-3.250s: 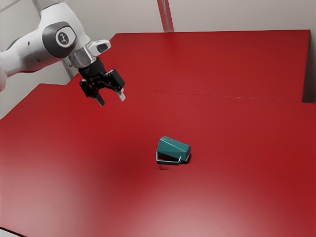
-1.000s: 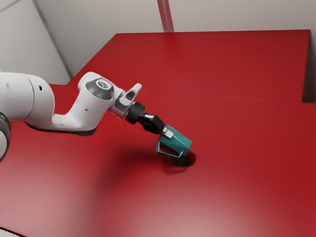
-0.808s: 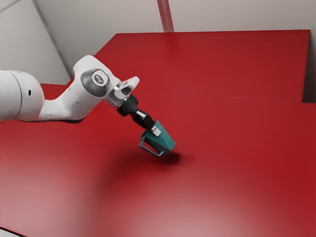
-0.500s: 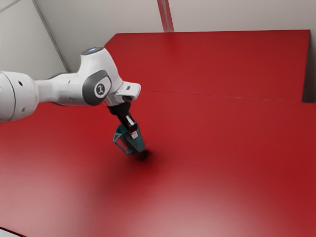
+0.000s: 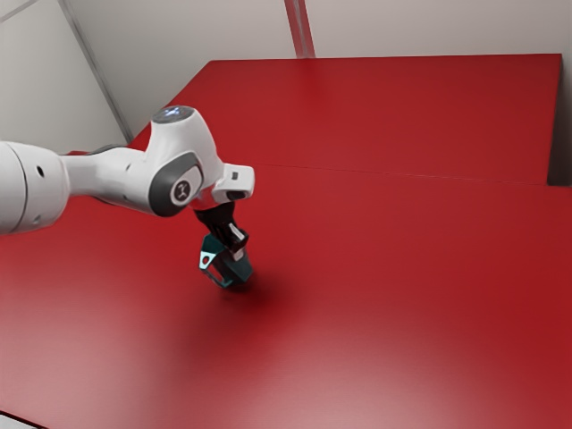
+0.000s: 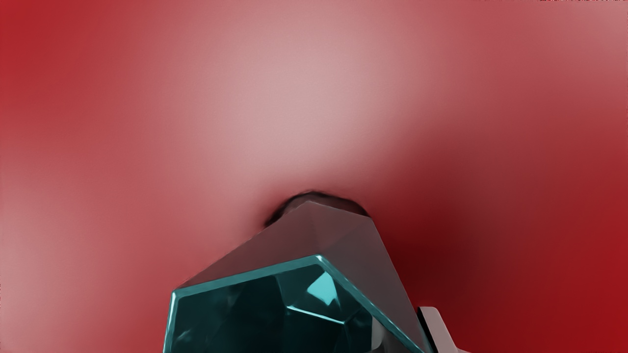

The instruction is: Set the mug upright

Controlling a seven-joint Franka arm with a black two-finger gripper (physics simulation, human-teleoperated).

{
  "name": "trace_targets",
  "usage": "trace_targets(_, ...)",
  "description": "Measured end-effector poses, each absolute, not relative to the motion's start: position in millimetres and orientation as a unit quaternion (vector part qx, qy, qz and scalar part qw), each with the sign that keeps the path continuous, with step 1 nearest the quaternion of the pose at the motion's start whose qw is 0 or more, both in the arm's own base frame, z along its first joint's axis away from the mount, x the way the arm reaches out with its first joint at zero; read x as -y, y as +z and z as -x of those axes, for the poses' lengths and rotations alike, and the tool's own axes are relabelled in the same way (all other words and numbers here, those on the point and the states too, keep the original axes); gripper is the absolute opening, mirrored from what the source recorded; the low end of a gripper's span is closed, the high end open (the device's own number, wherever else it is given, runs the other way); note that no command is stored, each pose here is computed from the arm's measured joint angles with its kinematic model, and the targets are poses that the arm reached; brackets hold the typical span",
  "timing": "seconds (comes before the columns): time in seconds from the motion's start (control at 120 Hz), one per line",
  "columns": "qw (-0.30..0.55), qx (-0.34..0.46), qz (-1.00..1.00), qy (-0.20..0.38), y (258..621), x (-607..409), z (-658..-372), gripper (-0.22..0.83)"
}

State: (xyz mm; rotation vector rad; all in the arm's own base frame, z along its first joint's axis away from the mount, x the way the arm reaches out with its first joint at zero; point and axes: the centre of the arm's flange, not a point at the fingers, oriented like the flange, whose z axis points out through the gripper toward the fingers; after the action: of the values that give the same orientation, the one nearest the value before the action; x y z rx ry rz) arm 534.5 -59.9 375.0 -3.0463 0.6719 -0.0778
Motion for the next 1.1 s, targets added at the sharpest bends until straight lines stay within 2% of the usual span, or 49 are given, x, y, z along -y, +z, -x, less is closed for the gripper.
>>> trace_targets(0.45, 0.015, -0.173, 0.985, -0.024, 362.3, 66.2, -526.7, -0.16)
trace_targets(0.625, 0.012, -0.162, 0.986, -0.024, 362.3, 63.3, -526.0, 0.21)
trace_targets(0.733, 0.013, -0.157, 0.987, -0.027, 366.5, 61.4, -524.4, 0.37)
trace_targets(0.867, 0.018, -0.152, 0.987, -0.040, 388.6, 59.6, -520.3, 0.49)
trace_targets(0.967, 0.023, -0.159, 0.985, -0.055, 419.3, 70.9, -518.8, 0.53)
trace_targets(1.033, 0.023, -0.167, 0.983, -0.067, 447.9, 82.2, -525.2, 0.56)
trace_targets(1.1, 0.019, -0.165, 0.982, -0.086, 490.7, 88.4, -543.4, 0.57)
